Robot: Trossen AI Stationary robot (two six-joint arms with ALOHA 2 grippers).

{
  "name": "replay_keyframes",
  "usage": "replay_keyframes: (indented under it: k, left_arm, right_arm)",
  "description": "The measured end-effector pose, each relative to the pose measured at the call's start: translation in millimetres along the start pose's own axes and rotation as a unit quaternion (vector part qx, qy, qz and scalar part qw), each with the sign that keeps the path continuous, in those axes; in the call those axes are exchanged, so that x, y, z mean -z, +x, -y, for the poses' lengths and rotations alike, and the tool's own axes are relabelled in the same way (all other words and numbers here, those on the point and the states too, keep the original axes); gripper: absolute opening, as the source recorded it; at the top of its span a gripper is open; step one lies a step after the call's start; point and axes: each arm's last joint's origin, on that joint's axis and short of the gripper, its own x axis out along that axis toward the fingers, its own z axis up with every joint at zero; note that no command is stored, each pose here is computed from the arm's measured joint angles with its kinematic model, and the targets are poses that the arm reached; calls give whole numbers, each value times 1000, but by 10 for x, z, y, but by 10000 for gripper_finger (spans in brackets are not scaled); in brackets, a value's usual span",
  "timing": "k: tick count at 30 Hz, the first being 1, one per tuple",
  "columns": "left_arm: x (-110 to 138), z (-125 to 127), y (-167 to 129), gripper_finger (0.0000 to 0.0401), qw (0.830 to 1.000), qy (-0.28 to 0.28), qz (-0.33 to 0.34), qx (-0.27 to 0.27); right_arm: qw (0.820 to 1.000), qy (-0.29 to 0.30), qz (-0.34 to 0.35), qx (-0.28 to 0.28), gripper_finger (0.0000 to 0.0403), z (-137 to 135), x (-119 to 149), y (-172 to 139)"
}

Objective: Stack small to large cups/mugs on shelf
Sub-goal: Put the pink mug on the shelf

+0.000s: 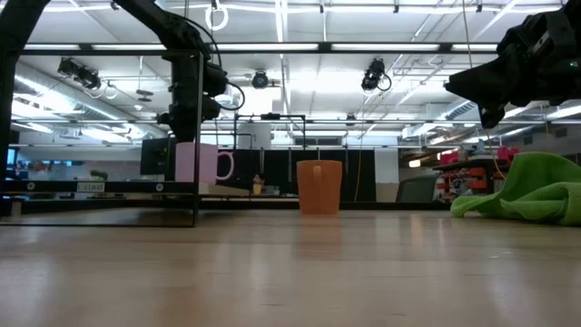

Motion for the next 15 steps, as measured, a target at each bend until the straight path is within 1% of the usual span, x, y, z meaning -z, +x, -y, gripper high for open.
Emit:
replay_keyframes:
  k: [4,7,12,15]
  left_arm:
    - [4,14,0,84,1000,30,-3,0]
    - [5,36,0,86,999,52,-5,1]
    - [2,65,1,71,996,85,-4,2]
    - [2,65,1,58,996,89,-4,2]
  right_arm:
    - [1000,0,0,0,77,0,1,0]
    - [1000,0,0,0,77,0,0,0]
    - [1000,0,0,0,77,0,0,0]
    - [1000,-1,0,0,77,0,1,0]
